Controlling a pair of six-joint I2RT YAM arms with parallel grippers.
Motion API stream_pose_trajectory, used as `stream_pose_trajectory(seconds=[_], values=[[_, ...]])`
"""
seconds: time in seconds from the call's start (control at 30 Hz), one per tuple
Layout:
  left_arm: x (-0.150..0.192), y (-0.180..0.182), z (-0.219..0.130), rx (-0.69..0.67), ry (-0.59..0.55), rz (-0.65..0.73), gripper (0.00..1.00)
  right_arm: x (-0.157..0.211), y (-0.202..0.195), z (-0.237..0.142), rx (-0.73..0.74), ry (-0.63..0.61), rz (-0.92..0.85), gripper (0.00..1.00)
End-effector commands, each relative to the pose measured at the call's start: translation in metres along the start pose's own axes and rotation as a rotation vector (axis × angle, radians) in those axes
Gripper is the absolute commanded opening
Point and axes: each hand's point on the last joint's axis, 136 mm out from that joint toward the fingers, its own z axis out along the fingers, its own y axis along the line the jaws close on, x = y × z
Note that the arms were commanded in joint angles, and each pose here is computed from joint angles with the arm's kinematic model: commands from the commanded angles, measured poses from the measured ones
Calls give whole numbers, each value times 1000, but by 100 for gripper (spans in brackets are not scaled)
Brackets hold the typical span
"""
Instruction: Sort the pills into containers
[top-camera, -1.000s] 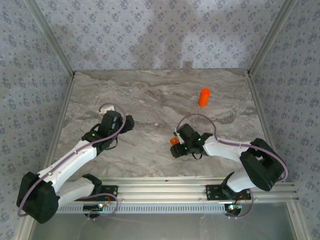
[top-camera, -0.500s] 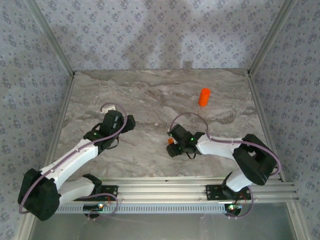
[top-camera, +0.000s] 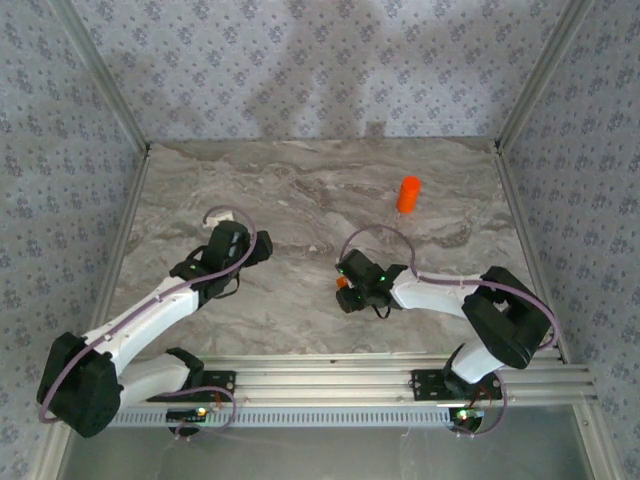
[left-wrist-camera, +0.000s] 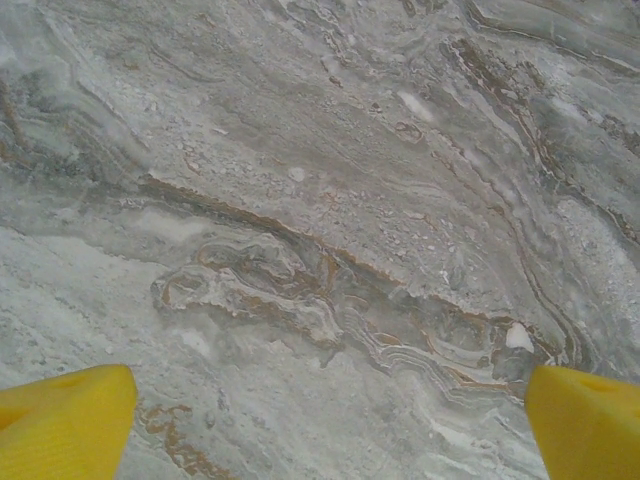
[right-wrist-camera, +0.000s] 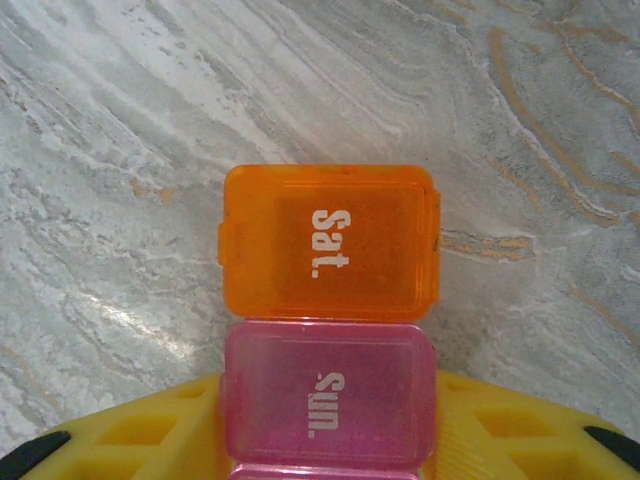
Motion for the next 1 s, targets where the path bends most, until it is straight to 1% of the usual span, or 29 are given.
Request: stream_pose_trajectory(seconds=[0.0, 0.13, 0.23, 0.37, 0.57, 0.7, 0.83, 0.97], values=[[-13, -12, -3, 29, -31, -31, 99, 4, -1, 5, 10, 11, -4, 49], [-13, -13, -5, 37, -32, -37, 99, 6, -1, 5, 6, 12, -6, 53], [-13, -14, -6, 42, -31, -37, 99, 9, -2, 5, 7, 15, -2, 59], [-12, -14, -5, 41, -28, -35, 99, 13, -3, 3, 5, 15, 3, 59], [-13, -15, -5, 40, -35, -51, 99, 19, -4, 2, 10, 20, -1, 52], [-16, -14, -5, 35, -50, -97, 99, 22, -5, 3, 11, 21, -2, 44], [-18, -16, -7, 60, -75, -144, 99, 15, -6, 3, 3, 3, -1, 36], [-20, -25, -8, 118, -88, -132, 99, 0, -7, 0, -49, -22, 20, 33]])
